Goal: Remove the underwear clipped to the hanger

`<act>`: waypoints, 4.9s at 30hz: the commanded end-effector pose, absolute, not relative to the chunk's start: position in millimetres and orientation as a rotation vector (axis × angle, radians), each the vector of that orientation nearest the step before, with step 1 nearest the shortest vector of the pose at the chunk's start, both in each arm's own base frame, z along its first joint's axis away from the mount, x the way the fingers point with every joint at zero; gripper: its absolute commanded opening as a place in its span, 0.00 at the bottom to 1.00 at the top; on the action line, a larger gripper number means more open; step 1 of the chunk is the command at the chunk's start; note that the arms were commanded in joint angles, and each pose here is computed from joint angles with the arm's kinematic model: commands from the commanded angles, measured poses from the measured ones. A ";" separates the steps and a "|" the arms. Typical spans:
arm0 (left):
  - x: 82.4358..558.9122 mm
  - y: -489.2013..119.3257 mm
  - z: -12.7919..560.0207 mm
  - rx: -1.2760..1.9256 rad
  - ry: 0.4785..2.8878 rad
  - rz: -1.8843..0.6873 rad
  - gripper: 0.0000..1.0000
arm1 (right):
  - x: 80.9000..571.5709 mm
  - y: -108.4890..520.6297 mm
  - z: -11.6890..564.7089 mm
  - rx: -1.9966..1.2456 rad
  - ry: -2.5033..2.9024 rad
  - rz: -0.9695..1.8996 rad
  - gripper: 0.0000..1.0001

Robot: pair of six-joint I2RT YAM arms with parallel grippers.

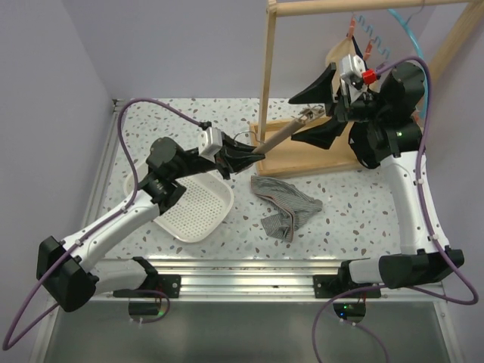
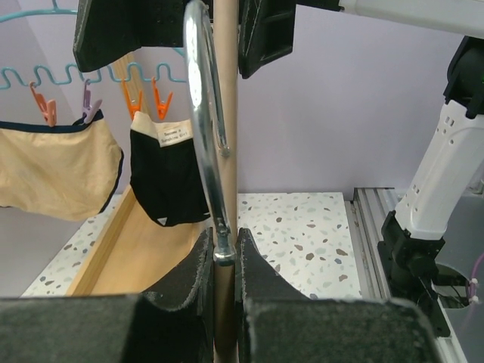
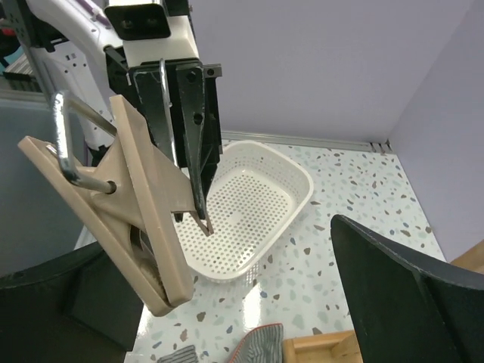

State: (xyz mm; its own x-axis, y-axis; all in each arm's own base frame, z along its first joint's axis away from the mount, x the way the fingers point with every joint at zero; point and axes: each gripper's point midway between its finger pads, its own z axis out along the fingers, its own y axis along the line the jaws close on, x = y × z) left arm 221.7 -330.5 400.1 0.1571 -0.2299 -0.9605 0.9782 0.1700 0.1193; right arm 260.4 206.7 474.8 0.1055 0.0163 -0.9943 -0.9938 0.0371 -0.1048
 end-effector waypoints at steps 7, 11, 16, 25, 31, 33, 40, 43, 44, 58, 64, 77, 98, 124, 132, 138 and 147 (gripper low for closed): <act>217.2 -328.4 422.4 1.038 0.934 -1.070 0.00 | 240.3 210.2 478.4 -1.343 1.010 1.131 0.86; 221.7 -333.0 419.4 1.045 0.951 -1.079 0.00 | 235.3 219.5 474.1 -1.355 1.014 1.180 0.75; 229.7 -334.6 417.6 1.049 0.984 -1.053 0.00 | 225.7 222.5 477.8 -1.372 1.012 1.221 0.73; 246.7 -331.7 411.4 1.028 1.058 -0.973 0.00 | 201.0 217.8 483.8 -1.413 0.973 1.227 0.77; 249.9 -322.0 410.8 1.015 1.067 -0.902 0.00 | 203.2 214.1 480.9 -1.408 0.979 1.217 0.92; 252.7 -318.8 409.9 1.003 1.076 -0.877 0.00 | 205.3 214.1 478.7 -1.405 0.978 1.210 0.96; 249.3 -318.6 412.2 1.012 1.067 -0.890 0.00 | 215.4 216.7 474.1 -1.382 1.002 1.216 0.75; 249.5 -319.0 411.2 1.014 1.068 -0.891 0.00 | 217.4 217.5 473.8 -1.380 1.007 1.221 0.60; 249.2 -318.8 411.8 1.013 1.069 -0.895 0.00 | 218.8 218.1 472.7 -1.377 1.012 1.227 0.56; 259.4 -319.8 400.4 1.031 1.120 -0.855 0.00 | 215.5 218.7 472.7 -1.405 0.980 1.220 0.00; 262.1 -314.4 399.7 1.019 1.146 -0.823 0.25 | 218.5 218.8 466.7 -1.401 0.986 1.223 0.00; 248.0 -307.5 418.9 0.978 1.072 -0.849 0.70 | 237.0 212.3 460.4 -1.327 1.038 1.161 0.00; 241.2 -218.4 449.5 0.624 1.075 -0.570 0.89 | 306.0 148.4 490.0 -0.983 1.191 0.739 0.00; 242.3 -215.8 396.8 0.592 1.158 -0.596 0.90 | 323.0 84.6 613.4 -0.644 0.997 0.519 0.00; 243.5 -222.2 387.5 0.597 1.158 -0.627 0.90 | 333.1 75.8 658.9 -0.561 0.886 0.520 0.00; 242.9 -223.1 385.9 0.600 1.158 -0.631 0.90 | 344.2 67.3 689.0 -0.500 0.811 0.505 0.00; 242.8 -225.0 389.2 0.604 1.144 -0.638 0.90 | 363.5 78.4 713.5 -0.469 0.744 0.461 0.00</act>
